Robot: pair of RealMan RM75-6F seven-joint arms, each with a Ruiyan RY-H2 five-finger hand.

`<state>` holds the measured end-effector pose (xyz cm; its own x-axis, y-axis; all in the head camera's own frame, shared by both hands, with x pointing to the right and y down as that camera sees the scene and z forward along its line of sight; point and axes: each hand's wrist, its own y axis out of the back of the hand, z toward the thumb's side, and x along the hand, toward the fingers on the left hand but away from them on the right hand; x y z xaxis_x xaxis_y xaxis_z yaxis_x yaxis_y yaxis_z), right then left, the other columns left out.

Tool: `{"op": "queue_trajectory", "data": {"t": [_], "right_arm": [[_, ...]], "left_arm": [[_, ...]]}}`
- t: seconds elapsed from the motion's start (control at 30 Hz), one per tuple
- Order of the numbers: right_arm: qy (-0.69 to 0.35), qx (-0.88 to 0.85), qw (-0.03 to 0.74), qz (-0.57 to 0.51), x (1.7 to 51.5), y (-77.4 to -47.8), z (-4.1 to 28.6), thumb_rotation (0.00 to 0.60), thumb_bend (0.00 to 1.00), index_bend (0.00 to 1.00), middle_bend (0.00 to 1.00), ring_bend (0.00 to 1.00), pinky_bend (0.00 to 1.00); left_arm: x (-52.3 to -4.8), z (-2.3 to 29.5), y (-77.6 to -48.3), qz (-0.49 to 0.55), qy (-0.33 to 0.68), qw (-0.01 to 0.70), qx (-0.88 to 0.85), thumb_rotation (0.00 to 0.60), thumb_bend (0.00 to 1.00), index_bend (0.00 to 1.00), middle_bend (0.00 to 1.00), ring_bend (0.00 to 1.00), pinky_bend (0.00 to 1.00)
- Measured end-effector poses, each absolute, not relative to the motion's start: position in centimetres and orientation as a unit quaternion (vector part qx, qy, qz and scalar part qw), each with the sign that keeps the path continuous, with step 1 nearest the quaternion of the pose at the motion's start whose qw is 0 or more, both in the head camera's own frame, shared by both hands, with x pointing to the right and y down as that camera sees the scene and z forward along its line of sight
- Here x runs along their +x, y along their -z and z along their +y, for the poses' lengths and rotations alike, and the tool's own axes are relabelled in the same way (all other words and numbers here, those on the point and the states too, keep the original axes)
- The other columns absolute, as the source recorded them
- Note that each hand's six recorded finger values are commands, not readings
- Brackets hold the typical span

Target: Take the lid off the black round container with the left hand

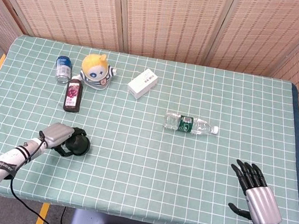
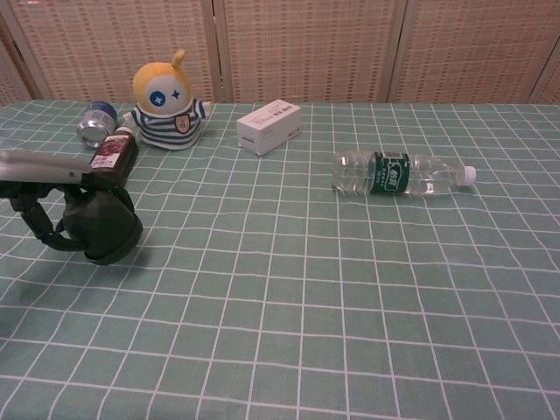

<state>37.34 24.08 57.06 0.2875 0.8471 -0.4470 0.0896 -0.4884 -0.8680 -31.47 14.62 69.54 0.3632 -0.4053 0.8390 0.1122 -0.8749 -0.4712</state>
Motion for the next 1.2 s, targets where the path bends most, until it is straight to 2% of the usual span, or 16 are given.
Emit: {"op": "queue_trajectory", "data": {"t": [0.2, 0.5, 0.6, 0.7, 0.77, 0.83, 1.2], "right_arm": [[-0.495, -0.709, 0.377, -0.330, 37.3, -57.1, 24.1, 0.600, 0.00, 0.00, 0.00, 0.00, 0.00], [-0.494, -0.711, 0.375, -0.330, 37.4, -57.0, 24.1, 0.600, 0.00, 0.00, 0.00, 0.00, 0.00], [-0.494, -0.711, 0.375, -0.331, 37.4, -56.9, 24.1, 0.600, 0.00, 0.00, 0.00, 0.00, 0.00], [-0.494, -0.712, 0.374, -0.330, 37.4, -57.0, 24.1, 0.600, 0.00, 0.00, 0.00, 0.00, 0.00], [-0.495, -0.712, 0.373, -0.330, 37.4, -57.0, 24.1, 0.600, 0.00, 0.00, 0.00, 0.00, 0.00], [-0.495, -0.712, 0.373, -0.331, 37.4, -57.0, 24.1, 0.600, 0.00, 0.00, 0.00, 0.00, 0.00], [-0.493, -0.714, 0.374, -0.329, 37.3, -57.0, 24.0, 0.600, 0.00, 0.00, 0.00, 0.00, 0.00]], "left_arm": [[-30.9, 14.7, -70.2, 0.075, 0.554, 0.284, -0.779, 0.600, 0.35, 0.73, 0.74, 0.45, 0.20], [-30.5, 15.0, -71.2, 0.053, 0.562, 0.327, -0.758, 0.600, 0.35, 0.55, 0.54, 0.30, 0.17], [-30.6, 15.0, -71.4, 0.047, 0.567, 0.339, -0.749, 0.600, 0.35, 0.41, 0.41, 0.22, 0.15], [-30.9, 14.9, -71.5, 0.043, 0.576, 0.346, -0.740, 0.600, 0.35, 0.22, 0.25, 0.12, 0.13], [-31.1, 14.8, -71.6, 0.044, 0.582, 0.344, -0.735, 0.600, 0.35, 0.08, 0.08, 0.02, 0.11], [-31.3, 14.8, -71.7, 0.047, 0.590, 0.335, -0.733, 0.600, 0.35, 0.02, 0.01, 0.00, 0.11], [-31.6, 14.9, -72.4, 0.047, 0.610, 0.317, -0.725, 0.600, 0.36, 0.00, 0.00, 0.00, 0.06]]}}
